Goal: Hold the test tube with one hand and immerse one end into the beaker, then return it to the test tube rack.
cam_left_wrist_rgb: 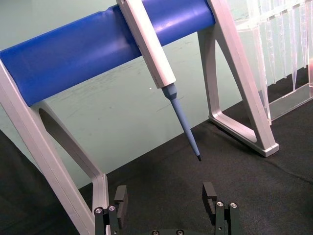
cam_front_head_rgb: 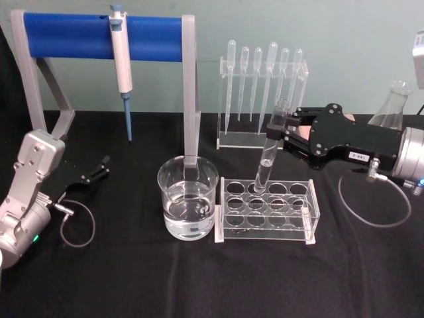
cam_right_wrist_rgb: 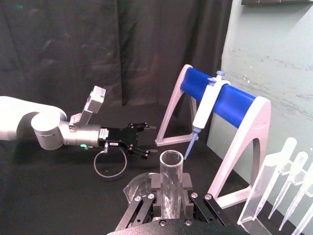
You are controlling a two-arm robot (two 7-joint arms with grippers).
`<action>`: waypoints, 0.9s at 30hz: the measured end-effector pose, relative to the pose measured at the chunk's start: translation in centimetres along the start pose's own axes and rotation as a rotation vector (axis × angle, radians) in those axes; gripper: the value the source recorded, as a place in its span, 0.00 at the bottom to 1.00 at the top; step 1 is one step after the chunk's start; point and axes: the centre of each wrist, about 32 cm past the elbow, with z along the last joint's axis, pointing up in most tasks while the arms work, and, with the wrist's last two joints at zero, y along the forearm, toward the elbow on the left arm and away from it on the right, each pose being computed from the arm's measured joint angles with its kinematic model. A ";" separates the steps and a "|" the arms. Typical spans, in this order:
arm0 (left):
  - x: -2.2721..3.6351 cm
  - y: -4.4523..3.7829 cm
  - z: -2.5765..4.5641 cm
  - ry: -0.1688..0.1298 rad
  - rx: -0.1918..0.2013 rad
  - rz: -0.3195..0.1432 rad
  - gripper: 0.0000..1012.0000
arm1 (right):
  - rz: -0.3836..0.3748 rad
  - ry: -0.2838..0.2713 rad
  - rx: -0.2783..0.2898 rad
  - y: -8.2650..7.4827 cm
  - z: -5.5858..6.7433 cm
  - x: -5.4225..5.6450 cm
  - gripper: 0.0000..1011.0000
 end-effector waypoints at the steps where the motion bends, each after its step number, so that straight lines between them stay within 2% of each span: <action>1: 0.00 0.00 0.00 0.000 0.000 0.000 0.99 | 0.001 -0.001 -0.001 0.0 0.1 0.0 0.24; 8: 0.00 0.00 0.00 0.000 0.000 0.000 0.99 | 0.000 -0.010 -0.003 0.1 0.5 0.2 0.24; 27: 0.00 0.00 0.00 0.000 0.000 0.000 0.99 | -0.001 -0.008 -0.001 0.1 0.4 0.2 0.24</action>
